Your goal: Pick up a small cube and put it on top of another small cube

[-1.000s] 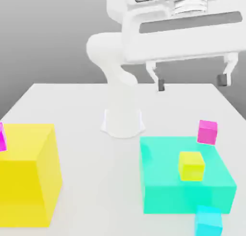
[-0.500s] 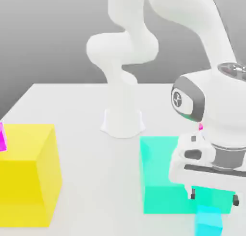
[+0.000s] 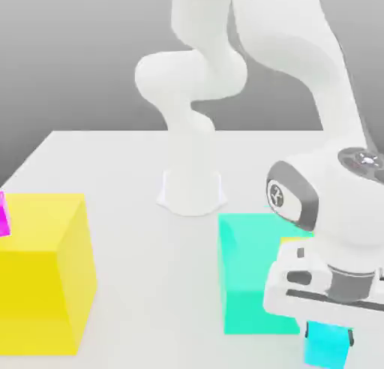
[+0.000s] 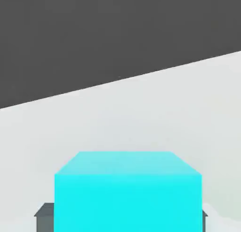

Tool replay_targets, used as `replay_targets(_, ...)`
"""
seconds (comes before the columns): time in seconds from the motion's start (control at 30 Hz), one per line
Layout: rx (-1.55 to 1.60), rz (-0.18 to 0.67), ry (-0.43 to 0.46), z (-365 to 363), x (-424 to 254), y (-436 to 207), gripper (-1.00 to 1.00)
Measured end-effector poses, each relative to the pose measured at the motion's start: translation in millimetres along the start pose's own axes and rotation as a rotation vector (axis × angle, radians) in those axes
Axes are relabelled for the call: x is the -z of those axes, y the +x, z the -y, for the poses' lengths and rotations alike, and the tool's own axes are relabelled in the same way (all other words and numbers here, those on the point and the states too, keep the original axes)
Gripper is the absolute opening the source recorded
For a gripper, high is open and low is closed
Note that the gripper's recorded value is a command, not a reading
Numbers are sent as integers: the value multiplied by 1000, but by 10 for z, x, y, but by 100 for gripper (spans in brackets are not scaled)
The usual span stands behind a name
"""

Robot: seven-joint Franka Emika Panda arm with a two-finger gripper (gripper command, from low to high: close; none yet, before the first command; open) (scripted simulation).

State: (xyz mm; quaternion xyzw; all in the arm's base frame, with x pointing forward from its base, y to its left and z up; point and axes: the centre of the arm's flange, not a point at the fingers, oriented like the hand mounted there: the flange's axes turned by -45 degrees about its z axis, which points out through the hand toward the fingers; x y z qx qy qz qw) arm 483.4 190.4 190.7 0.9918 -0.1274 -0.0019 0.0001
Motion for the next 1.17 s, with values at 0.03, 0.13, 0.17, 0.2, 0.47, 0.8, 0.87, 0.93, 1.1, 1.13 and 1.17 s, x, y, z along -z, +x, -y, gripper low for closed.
replay_targets(0.03,-21,8,5,-138,40,62,-100)
replay_targets(0.13,-47,36,53,-371,312,77,-100)
replay_targets(0.17,-51,44,72,-430,416,60,-100)
replay_targets(0.2,-54,52,92,-487,519,37,-100)
replay_targets(0.47,81,81,195,-401,1235,-613,-100)
replay_targets(0.8,473,39,82,78,1642,-2215,-100)
replay_targets(0.87,540,18,39,73,1653,-2505,-100)
replay_targets(0.93,570,3,12,71,1544,-2637,-100)
replay_targets(1.1,580,-3,2,64,1035,-2680,100)
replay_targets(1.13,580,-3,2,64,1035,-2680,100)
replay_targets(1.17,580,-3,2,64,1035,-2680,100)
